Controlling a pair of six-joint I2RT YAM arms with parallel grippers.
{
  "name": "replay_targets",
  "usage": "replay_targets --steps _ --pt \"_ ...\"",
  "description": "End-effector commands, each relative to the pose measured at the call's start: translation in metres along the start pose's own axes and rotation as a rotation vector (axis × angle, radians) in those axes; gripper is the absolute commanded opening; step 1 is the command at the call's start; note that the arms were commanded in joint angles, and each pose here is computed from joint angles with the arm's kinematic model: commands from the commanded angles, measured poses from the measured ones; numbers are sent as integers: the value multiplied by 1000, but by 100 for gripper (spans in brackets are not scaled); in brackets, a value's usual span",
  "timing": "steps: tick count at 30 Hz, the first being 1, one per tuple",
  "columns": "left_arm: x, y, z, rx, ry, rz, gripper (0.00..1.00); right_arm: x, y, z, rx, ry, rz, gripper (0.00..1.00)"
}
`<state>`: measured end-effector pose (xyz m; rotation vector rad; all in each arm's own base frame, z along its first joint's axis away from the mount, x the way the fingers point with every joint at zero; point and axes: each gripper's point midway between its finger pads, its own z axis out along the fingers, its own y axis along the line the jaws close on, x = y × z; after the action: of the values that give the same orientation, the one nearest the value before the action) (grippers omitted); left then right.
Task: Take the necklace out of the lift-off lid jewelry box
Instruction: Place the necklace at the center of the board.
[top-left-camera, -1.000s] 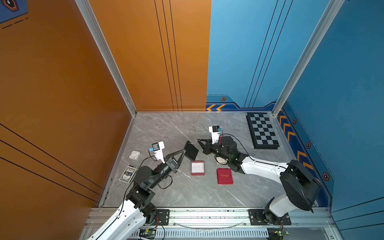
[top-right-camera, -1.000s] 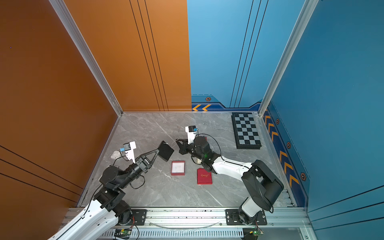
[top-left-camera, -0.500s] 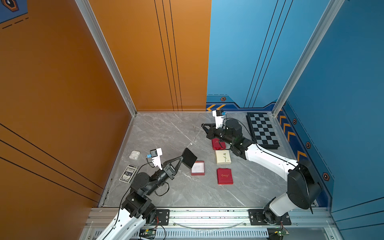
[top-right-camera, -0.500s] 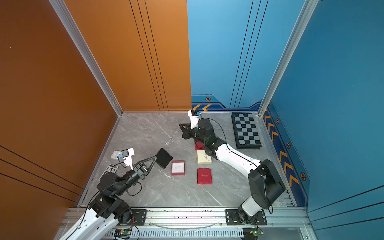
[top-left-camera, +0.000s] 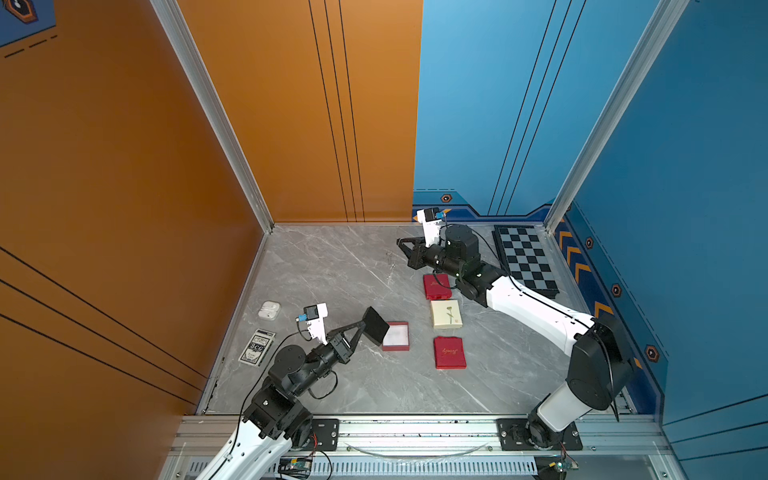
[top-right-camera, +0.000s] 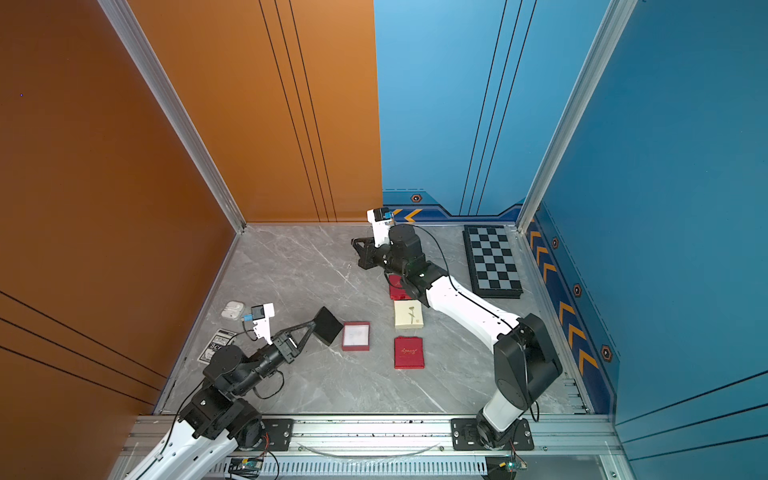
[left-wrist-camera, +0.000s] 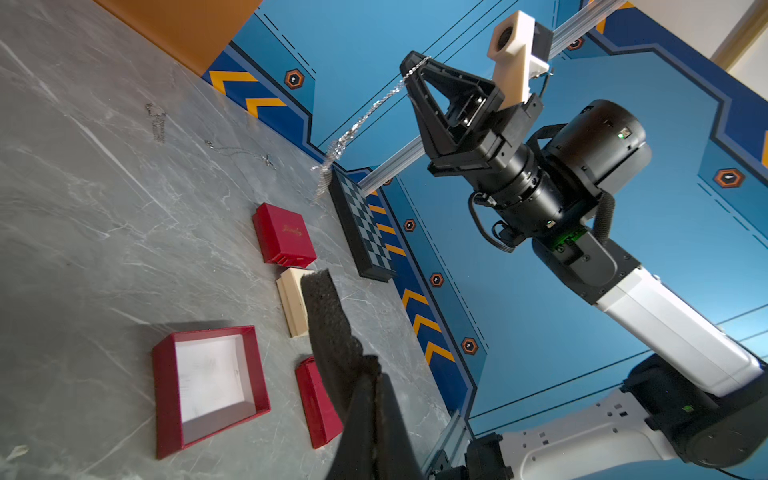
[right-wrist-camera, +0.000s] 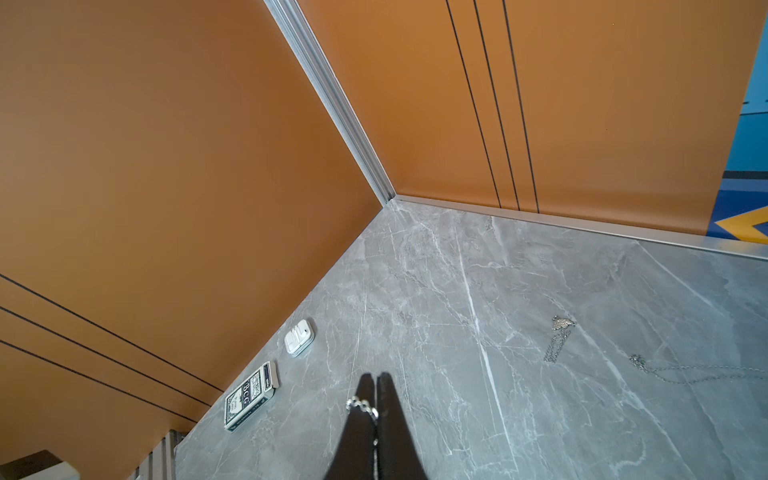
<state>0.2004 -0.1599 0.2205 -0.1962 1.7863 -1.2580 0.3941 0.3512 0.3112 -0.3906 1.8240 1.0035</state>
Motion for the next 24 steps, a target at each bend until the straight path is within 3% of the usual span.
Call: replay_targets --steps 1,10,24 --pt "8 30 -2 -121 14 24 0 10 7 10 -18 57 -23 6" --pt "18 52 -7 -219 50 45 0 44 -4 41 36 167 -29 7" --pt "19 47 -15 -211 60 79 0 97 -13 93 73 312 -47 7"
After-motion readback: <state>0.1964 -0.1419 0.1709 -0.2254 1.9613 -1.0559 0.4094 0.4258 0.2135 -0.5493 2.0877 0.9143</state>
